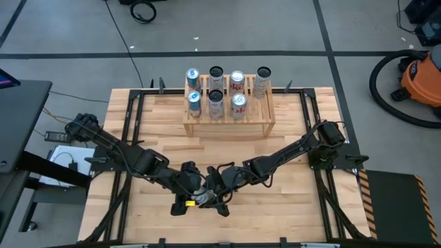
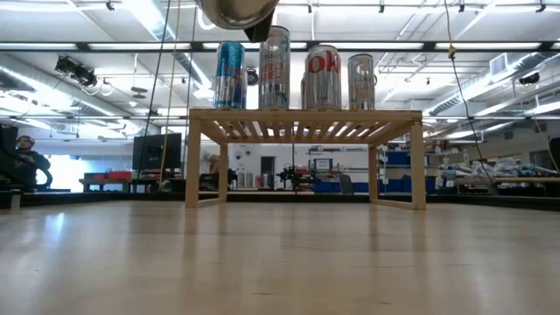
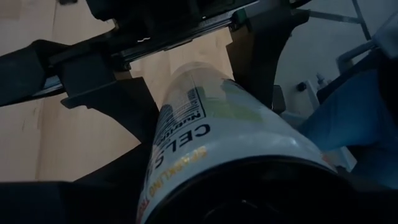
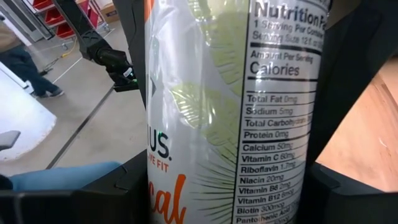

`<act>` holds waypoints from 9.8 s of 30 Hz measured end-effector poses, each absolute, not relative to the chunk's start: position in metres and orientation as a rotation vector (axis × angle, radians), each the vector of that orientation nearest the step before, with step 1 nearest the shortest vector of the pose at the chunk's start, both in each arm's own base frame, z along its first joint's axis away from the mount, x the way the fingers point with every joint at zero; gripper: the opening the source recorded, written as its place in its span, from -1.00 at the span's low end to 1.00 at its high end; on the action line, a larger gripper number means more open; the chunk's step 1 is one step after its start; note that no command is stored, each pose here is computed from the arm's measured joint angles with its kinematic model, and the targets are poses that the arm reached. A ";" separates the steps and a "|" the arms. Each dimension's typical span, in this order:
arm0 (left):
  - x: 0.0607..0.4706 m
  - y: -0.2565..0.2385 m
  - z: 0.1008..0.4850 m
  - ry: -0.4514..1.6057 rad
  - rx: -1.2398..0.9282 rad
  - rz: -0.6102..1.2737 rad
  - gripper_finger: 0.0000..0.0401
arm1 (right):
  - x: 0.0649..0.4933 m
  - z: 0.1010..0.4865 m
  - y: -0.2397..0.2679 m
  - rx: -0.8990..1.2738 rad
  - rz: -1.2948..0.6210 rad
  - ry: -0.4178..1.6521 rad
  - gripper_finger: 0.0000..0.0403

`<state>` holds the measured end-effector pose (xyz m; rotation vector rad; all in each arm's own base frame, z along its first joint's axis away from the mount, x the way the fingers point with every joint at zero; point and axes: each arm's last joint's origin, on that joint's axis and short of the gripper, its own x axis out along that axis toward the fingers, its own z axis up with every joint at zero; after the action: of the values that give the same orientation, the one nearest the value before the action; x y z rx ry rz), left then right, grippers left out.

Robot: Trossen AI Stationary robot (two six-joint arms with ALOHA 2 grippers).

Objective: Place canned beverage on shelf
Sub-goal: Put the white and yellow soda can on the shelf aligned with the white and yellow soda can, then return to Home Position

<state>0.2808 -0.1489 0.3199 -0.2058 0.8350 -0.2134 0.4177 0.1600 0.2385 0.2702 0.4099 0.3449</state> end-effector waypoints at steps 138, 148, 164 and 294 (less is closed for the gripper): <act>0.258 -0.058 0.393 0.443 -0.222 -0.031 0.84 | 0.134 0.319 -0.025 -0.029 -0.500 -0.038 0.31; 0.257 -0.059 0.392 0.455 -0.221 -0.033 0.84 | 0.145 0.273 -0.028 -0.060 -0.465 -0.157 0.32; 0.257 -0.059 0.392 0.457 -0.218 -0.033 0.84 | 0.167 0.235 -0.053 -0.114 -0.456 -0.137 0.32; 0.150 -0.024 0.416 0.321 -0.227 -0.039 0.84 | 0.110 0.338 -0.060 -0.062 -0.265 -0.411 0.87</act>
<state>0.1502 -0.0235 0.4158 -0.2268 0.3209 -0.0387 0.1103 -0.0601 0.3378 -0.0622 -0.4109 -0.2655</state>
